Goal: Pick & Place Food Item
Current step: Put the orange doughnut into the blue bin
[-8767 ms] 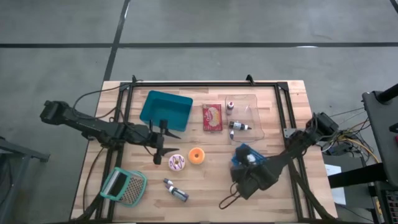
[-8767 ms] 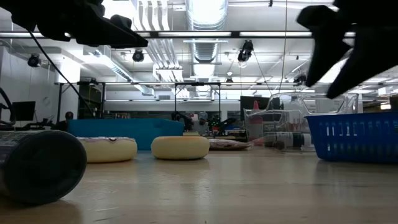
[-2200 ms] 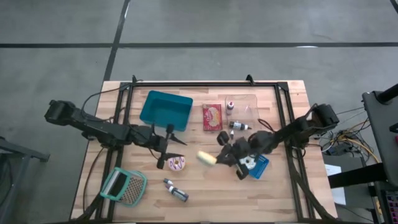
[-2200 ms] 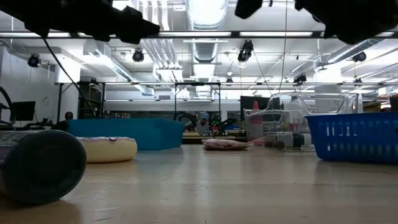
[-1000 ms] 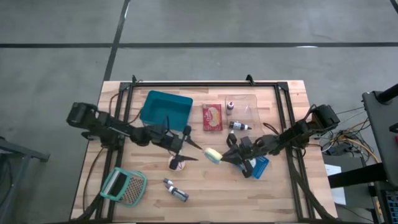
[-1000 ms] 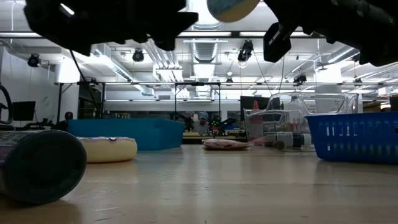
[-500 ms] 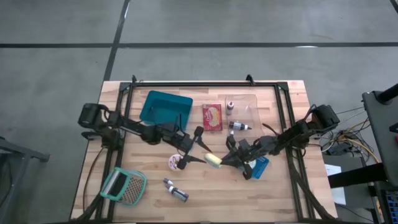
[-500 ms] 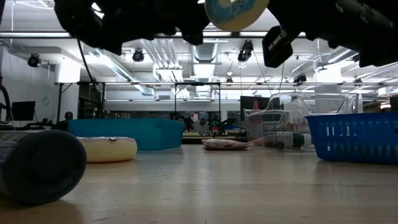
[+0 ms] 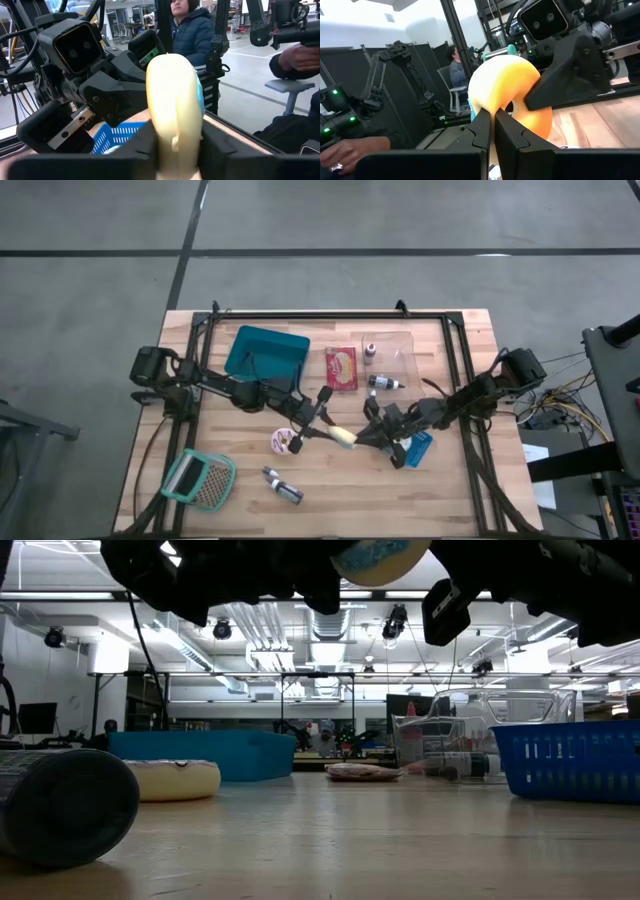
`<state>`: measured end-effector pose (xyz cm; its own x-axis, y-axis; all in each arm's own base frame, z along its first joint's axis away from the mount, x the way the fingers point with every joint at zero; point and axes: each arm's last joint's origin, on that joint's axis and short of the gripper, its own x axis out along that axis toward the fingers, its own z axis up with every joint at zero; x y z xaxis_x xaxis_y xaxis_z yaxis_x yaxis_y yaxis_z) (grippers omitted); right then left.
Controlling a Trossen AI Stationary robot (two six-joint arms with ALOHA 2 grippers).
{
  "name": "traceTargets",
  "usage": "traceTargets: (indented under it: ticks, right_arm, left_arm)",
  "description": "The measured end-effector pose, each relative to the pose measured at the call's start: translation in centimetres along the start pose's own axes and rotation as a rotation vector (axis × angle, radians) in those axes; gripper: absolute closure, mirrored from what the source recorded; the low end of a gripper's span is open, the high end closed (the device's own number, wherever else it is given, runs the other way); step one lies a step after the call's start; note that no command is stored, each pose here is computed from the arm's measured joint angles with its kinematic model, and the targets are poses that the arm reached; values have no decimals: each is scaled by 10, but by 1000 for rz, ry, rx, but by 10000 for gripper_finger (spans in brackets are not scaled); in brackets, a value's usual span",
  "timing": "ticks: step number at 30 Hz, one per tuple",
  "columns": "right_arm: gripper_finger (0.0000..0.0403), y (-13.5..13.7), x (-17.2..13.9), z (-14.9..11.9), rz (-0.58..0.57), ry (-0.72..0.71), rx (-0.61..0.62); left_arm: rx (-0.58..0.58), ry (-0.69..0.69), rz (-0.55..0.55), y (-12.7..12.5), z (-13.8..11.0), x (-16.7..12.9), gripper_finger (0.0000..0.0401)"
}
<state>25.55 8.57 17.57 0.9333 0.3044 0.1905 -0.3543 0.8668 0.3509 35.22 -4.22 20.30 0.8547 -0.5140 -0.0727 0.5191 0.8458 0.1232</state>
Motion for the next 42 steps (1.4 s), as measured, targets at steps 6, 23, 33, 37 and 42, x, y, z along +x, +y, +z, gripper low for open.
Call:
traceTargets:
  ticks: [6,23,33,37,42]
  right_arm:
    - [395,0,0,0,-16,-1,-4]
    - [376,0,-5,-21,-179,255,-495]
    - [318,29,-15,0,-185,287,-637]
    - [290,46,-19,9,-237,401,-729]
    - [264,68,-19,13,-378,618,-927]
  left_arm:
    - [-30,2,0,0,0,0,387]
    - [-421,191,65,6,-19,-5,392]
    - [-479,225,63,6,-21,-6,393]
    - [-508,195,75,10,-17,-6,393]
    - [-546,127,103,22,-2,-2,393]
